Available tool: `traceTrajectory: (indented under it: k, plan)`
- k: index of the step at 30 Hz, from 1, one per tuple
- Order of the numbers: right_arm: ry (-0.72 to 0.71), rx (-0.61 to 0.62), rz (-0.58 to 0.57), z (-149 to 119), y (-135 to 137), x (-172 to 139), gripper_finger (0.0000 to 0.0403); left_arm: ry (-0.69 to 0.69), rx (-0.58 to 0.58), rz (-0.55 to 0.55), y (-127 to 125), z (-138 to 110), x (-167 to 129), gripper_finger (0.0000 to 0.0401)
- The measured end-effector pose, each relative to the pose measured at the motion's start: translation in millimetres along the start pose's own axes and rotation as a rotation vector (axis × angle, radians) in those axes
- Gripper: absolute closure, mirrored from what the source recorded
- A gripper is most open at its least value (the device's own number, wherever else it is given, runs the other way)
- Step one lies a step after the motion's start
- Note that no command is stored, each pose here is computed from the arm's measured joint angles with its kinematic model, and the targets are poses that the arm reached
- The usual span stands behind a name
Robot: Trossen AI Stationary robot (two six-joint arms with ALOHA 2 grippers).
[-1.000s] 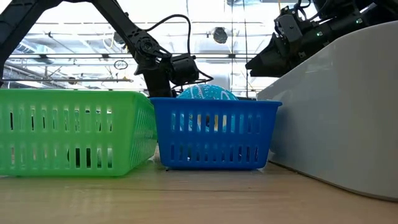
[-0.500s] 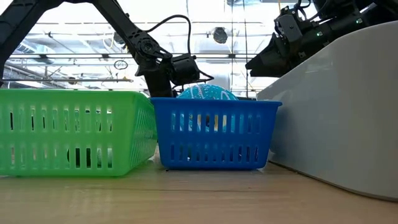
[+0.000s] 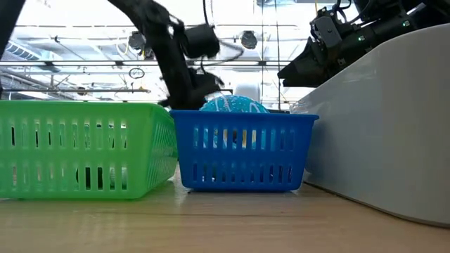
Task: Pick & Place Food Item
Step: Put the left dark blue food coloring bottle into the green bin
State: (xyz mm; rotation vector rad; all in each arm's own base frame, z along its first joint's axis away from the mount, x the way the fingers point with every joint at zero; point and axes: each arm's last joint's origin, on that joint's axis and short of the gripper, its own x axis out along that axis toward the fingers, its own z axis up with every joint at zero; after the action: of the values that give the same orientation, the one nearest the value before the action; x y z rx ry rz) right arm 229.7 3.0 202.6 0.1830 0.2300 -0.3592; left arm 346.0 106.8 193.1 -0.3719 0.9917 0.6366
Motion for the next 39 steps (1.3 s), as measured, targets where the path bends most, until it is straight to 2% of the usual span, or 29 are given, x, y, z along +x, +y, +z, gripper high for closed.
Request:
traceTrajectory:
  k: [6, 13, 19, 23, 28, 31, 39]
  plan:
    - [0.004, -0.002, -0.001, -0.4, -0.1, 0.0, 0.0222, -0.004, 0.317, -0.277, -42.3, -20.6, -66.5, 0.0335]
    - [0.005, -0.003, -0.001, -0.5, -0.1, 0.0, 0.0222, 0.051, 0.611, -0.533, -89.9, -63.6, -110.9, 0.0331]
    - [0.006, -0.004, 0.0, -0.4, -0.1, 0.0, 0.0222, 0.129, 0.817, -0.591, -116.8, -114.1, -118.9, 0.033]
    - [0.005, -0.002, 0.001, -0.4, 0.0, 0.0, 0.0222, 0.16, 0.803, -0.543, -122.7, -143.7, -113.0, 0.033]
    - [0.005, -0.002, 0.001, -0.4, 0.0, 0.0, 0.0222, 0.131, 0.709, -0.581, -126.8, -167.4, -98.7, 0.033]
    - [0.005, -0.001, 0.001, -0.3, 0.0, 0.0, 0.0222, 0.1, 0.673, -0.616, -128.2, -175.2, -92.7, 0.033]
    - [0.006, -0.002, 0.001, -0.4, 0.0, 0.0, 0.0222, 0.11, 0.583, -0.614, -127.8, -177.4, -90.1, 0.0329]
